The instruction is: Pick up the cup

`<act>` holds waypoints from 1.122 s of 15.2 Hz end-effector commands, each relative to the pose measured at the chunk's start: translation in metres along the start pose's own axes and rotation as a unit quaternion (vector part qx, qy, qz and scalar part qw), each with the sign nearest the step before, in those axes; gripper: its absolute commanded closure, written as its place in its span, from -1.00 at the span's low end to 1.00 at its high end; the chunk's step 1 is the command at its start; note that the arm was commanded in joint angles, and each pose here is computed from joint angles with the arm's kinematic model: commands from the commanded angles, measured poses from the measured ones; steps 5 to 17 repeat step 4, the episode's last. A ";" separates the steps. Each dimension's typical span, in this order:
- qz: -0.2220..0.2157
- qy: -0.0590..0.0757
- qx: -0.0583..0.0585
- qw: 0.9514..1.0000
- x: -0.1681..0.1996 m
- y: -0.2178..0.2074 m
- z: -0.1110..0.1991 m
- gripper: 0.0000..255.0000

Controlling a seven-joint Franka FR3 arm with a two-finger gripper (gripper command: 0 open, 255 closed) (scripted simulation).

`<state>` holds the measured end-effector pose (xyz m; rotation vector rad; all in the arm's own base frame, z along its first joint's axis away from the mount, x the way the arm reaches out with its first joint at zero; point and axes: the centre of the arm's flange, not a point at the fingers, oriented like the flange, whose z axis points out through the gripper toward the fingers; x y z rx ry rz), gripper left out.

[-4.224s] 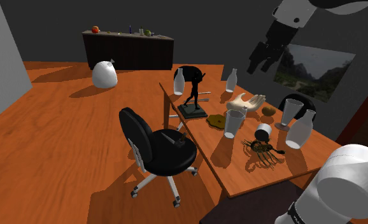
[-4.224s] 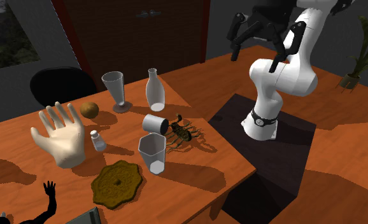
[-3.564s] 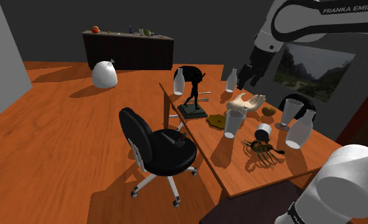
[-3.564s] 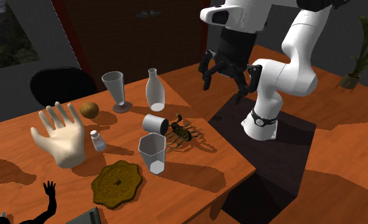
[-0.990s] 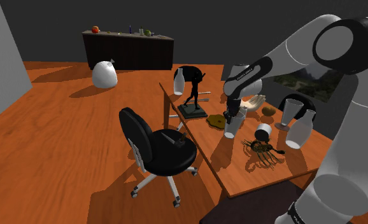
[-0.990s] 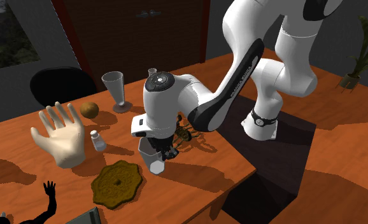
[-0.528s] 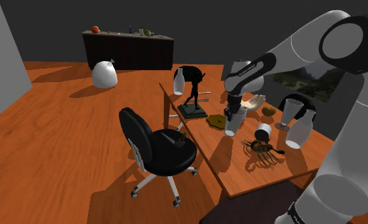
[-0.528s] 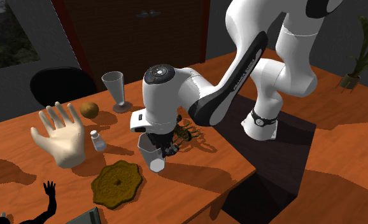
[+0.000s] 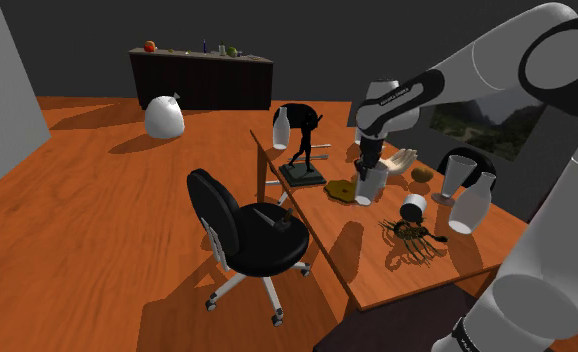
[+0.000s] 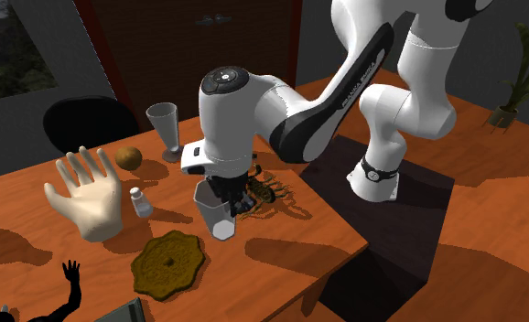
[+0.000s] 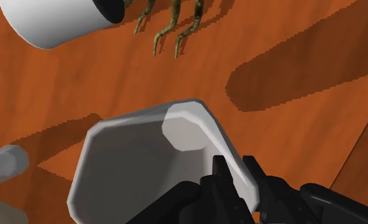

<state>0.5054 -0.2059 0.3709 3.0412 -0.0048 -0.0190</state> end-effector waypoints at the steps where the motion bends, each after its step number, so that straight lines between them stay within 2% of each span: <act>1: 0.000 0.000 0.000 1.000 -0.001 0.001 -0.011 1.00; 17: 0.000 0.000 0.000 1.000 -0.001 0.002 -0.017 1.00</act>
